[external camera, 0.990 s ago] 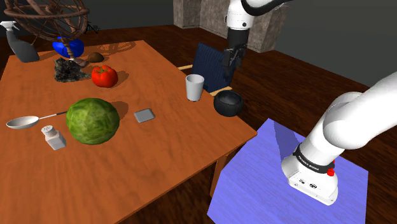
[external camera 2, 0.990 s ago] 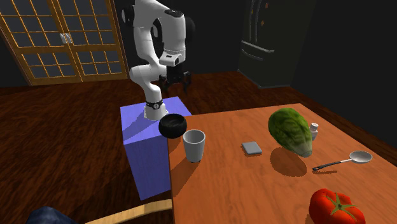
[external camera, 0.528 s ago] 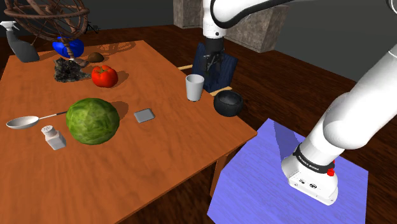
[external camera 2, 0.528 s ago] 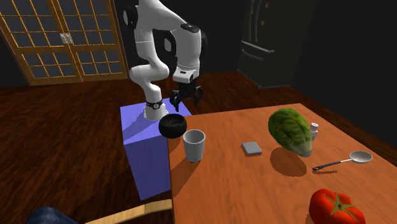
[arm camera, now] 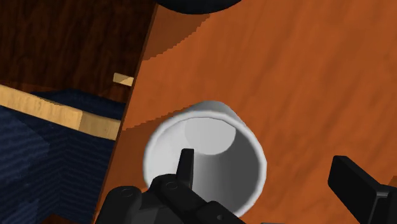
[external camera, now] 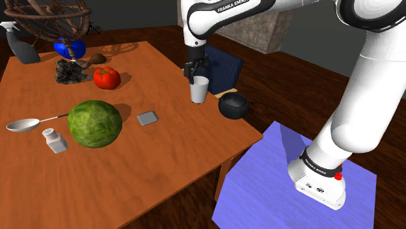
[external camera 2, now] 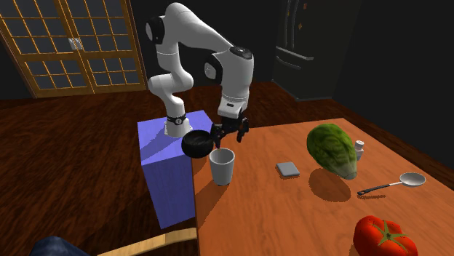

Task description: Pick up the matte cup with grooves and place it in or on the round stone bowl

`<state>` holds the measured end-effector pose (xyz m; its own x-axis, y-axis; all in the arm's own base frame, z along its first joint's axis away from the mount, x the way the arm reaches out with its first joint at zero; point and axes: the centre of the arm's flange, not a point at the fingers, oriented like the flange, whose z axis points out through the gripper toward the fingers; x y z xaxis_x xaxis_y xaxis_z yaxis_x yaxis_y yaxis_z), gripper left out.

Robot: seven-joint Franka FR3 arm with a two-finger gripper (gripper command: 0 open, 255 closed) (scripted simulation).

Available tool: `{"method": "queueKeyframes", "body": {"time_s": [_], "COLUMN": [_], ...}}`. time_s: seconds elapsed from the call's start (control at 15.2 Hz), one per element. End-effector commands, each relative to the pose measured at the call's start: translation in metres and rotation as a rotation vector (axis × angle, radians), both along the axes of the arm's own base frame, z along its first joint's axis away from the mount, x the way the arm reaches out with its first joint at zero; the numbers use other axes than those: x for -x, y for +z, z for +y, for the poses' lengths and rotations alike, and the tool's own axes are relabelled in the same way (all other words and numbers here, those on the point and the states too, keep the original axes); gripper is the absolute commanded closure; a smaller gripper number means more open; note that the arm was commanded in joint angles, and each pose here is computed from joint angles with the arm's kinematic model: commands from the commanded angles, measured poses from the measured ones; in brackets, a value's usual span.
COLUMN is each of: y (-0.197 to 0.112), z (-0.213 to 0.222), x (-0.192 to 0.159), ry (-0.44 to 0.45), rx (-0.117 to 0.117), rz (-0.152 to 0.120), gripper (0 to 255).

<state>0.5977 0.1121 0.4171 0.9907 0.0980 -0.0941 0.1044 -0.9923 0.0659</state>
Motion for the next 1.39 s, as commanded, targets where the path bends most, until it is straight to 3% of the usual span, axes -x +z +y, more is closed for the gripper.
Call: {"method": "queueKeyframes", "body": {"time_s": [0.0, 0.53, 1.06, 1.12, 1.32], "y": [-0.014, -0.055, -0.055, -0.055, -0.055], "z": [0.008, 0.005, 0.005, 0.005, 0.005], "x": [-0.023, -0.022, -0.022, -0.022, -0.022], "ry": [0.003, 0.004, 0.004, 0.004, 0.004], "rx": [0.007, 0.008, 0.008, 0.008, 0.008], "rz": [0.001, 0.001, 0.001, 0.001, 0.001], "gripper": [0, 0, 0, 255, 255]}}
